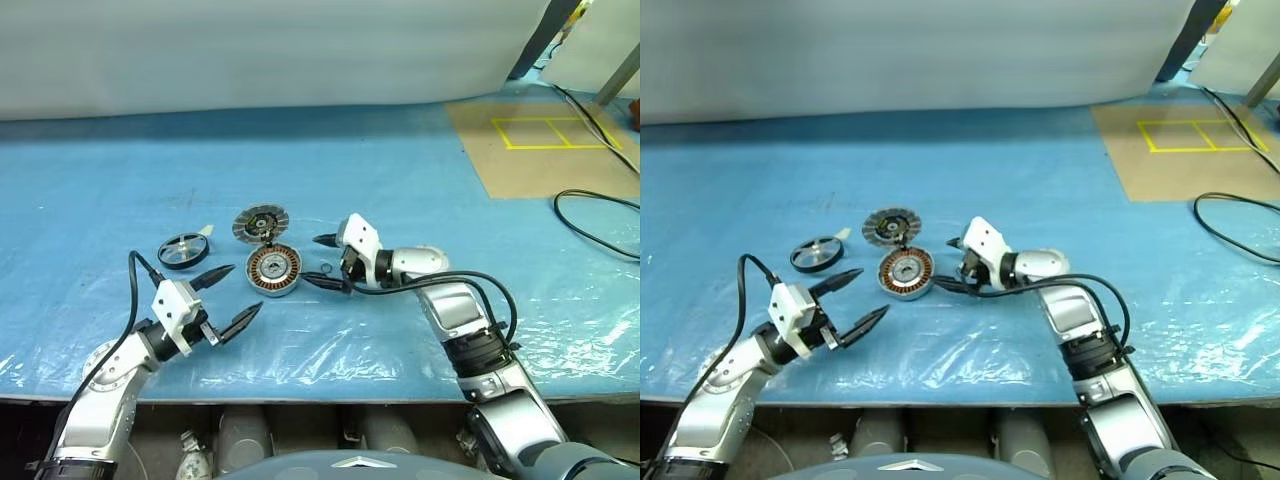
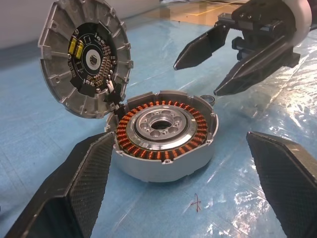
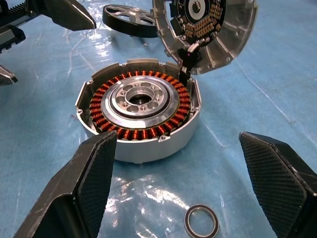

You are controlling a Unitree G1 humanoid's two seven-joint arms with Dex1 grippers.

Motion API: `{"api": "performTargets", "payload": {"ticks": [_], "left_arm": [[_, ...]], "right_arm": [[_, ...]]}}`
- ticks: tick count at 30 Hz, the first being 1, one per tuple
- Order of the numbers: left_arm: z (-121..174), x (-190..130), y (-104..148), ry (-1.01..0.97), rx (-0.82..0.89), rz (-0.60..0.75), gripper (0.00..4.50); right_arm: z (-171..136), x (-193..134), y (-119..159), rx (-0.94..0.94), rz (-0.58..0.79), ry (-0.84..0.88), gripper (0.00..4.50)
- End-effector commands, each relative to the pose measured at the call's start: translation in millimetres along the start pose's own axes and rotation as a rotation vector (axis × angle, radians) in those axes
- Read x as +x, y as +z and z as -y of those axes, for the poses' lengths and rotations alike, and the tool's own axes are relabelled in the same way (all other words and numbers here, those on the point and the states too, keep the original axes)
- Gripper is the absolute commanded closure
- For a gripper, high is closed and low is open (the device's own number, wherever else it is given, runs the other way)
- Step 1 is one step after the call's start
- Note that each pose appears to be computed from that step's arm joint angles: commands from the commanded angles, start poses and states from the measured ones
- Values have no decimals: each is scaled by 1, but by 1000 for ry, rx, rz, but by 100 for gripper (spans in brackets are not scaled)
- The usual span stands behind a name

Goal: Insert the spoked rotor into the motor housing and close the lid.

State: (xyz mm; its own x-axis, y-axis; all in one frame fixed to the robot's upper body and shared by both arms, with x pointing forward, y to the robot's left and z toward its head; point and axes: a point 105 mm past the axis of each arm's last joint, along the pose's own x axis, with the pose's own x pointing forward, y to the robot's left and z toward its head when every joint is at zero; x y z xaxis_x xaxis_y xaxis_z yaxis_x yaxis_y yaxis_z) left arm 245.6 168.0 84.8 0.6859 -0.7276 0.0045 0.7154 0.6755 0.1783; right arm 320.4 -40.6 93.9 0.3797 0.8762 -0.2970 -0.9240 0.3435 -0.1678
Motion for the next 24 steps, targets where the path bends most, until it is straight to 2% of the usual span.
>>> {"api": "performTargets", "payload": {"ticks": [1,9,20,23,24], "left_arm": [[2,2,4,-11,6,23,0],[2,3,5,-16,3,25,0],[2,4,9,-17,8,17,0],[2,4,10,-15,10,16,0],[1,4,11,-15,11,17,0]], "right_arm": [[3,-10,-1,-46,7,-20,34],[11,-18,-25,-42,-63,-48,34],[-3,-11,-40,-10,-108,1,34],[-3,-12,-48,-13,-141,4,92],[-4,-13,-50,-11,-147,5,124]]}}
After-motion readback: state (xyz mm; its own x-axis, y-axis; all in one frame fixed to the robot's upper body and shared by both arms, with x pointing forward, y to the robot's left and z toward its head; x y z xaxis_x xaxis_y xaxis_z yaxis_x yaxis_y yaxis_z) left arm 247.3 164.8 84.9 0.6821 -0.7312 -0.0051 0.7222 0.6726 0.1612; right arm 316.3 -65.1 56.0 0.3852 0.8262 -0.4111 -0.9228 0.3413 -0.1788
